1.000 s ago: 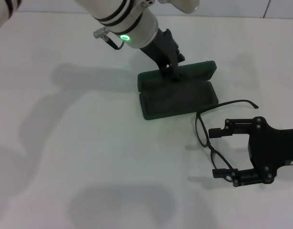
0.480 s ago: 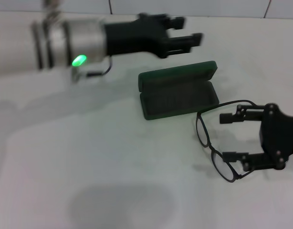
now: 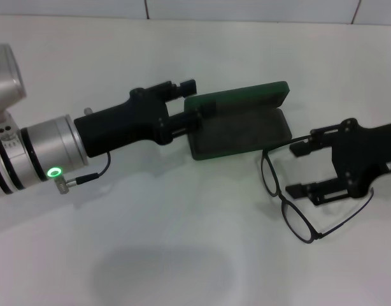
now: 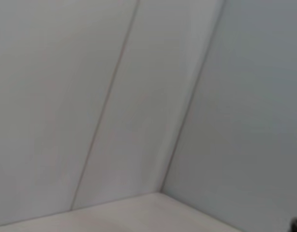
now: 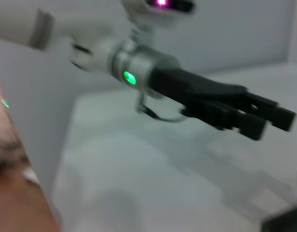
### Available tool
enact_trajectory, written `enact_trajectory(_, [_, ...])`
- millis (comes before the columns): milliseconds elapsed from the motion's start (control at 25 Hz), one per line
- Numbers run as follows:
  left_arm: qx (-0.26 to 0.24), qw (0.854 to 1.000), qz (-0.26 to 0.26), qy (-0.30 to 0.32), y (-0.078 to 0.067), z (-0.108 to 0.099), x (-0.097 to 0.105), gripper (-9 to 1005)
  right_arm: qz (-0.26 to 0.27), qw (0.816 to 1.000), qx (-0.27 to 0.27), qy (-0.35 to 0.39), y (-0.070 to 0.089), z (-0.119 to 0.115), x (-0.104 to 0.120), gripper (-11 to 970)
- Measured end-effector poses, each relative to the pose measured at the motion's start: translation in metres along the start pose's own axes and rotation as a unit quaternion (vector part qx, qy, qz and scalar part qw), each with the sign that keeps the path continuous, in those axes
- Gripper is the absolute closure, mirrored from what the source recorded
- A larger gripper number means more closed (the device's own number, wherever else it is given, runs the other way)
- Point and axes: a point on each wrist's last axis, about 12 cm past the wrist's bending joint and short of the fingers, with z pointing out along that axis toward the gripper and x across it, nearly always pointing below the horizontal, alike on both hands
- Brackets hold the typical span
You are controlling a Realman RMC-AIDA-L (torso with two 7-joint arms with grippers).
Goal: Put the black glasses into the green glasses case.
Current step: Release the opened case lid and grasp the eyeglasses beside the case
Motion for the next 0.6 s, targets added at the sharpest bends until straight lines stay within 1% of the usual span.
enact_trajectory(80, [0.007,1.000,0.012,0.006,-0.001,0.000,0.004,351,0.014,0.999,0.020,0.044,0.003,0.002,-0.015,285])
enact_trajectory(120, [0.009,1.000,0.014,0.007,-0.002,0.000,0.005,351,0.036,0.996,0.026,0.076,0.005,0.006,-0.030,285])
enact_trajectory(160, [0.011,1.000,0.018,0.010,-0.002,0.001,0.007,352,0.036,0.996,0.026,0.076,0.005,0.006,-0.030,286])
enact_trajectory(240, [0.015,1.000,0.020,0.013,-0.003,0.001,0.009,353,0.057,0.992,0.040,0.108,0.005,0.007,-0.043,286])
enact_trajectory(360, [0.025,0.999,0.022,0.015,-0.005,0.001,0.010,354,0.088,0.981,0.066,0.159,0.007,0.012,-0.056,287])
enact_trajectory(480, [0.029,0.999,0.025,0.018,-0.004,0.002,0.007,356,0.112,0.969,0.083,0.205,0.003,0.024,-0.062,288])
enact_trajectory(600, [0.036,0.999,0.029,0.021,-0.002,0.006,0.003,358,0.117,0.961,0.095,0.233,0.006,0.032,-0.062,289])
